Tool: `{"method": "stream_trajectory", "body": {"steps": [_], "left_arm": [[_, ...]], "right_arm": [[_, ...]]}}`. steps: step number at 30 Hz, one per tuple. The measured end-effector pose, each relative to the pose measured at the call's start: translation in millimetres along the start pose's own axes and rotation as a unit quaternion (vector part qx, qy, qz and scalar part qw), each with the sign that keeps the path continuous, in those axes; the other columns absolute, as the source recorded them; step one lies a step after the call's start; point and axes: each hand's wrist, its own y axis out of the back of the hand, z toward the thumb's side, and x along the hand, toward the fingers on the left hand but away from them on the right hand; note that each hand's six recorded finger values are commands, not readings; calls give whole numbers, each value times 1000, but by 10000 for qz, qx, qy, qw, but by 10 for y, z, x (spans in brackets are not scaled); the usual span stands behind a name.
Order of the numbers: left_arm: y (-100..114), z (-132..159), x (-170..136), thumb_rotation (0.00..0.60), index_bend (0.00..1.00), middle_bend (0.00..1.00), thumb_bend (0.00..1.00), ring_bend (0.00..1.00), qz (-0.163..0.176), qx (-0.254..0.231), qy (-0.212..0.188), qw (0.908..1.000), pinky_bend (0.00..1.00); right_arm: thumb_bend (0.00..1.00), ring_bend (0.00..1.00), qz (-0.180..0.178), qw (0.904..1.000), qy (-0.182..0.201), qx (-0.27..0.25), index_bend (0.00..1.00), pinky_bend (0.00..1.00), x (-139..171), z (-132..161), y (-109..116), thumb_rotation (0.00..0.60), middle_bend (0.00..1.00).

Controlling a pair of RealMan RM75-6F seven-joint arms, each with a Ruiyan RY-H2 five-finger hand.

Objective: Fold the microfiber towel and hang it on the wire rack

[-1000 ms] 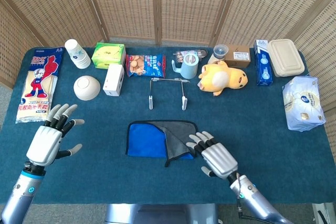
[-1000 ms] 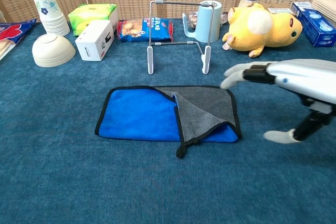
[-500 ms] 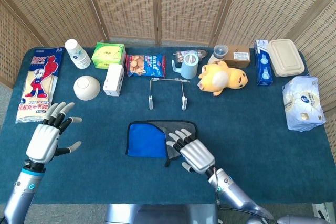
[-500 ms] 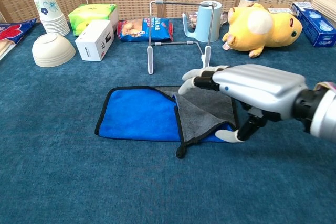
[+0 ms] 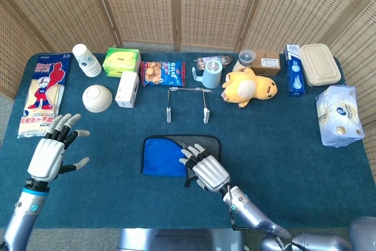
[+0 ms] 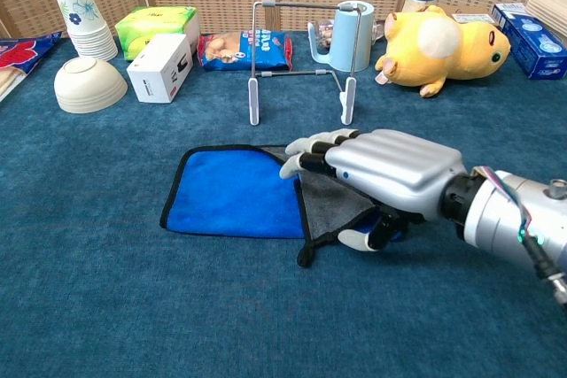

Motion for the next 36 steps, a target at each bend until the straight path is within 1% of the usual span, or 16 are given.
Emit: {"method": "stream_trajectory", "body": {"steps": [5, 15, 25, 32, 36], "left_arm": [[10, 9, -6, 600, 338, 110, 240, 0, 4, -23, -8, 10000, 0], [32, 14, -11, 600, 338, 109, 241, 0, 43, -44, -17, 10000, 0], [10, 9, -12, 600, 338, 109, 240, 0, 33, -89, -8, 10000, 0], [20, 22, -15, 600, 337, 108, 240, 0, 63, -96, -32, 9999, 0], [27, 8, -24, 600, 337, 108, 240, 0, 75, -108, -1, 9999, 0]], "right_arm": [[323, 0, -9, 9999, 37, 109, 162, 0, -22, -35, -45, 600, 62], [323, 0, -115, 9991, 151, 373, 175, 0, -76, -75, -63, 600, 62], [323, 0, -98, 9985, 181, 512, 176, 0, -51, -131, -56, 600, 62], [325, 0, -43, 9978, 237, 611, 177, 0, -99, -132, -62, 600, 62], [389, 0, -7, 9979, 223, 614, 176, 0, -98, -156, -67, 600, 62]]}}
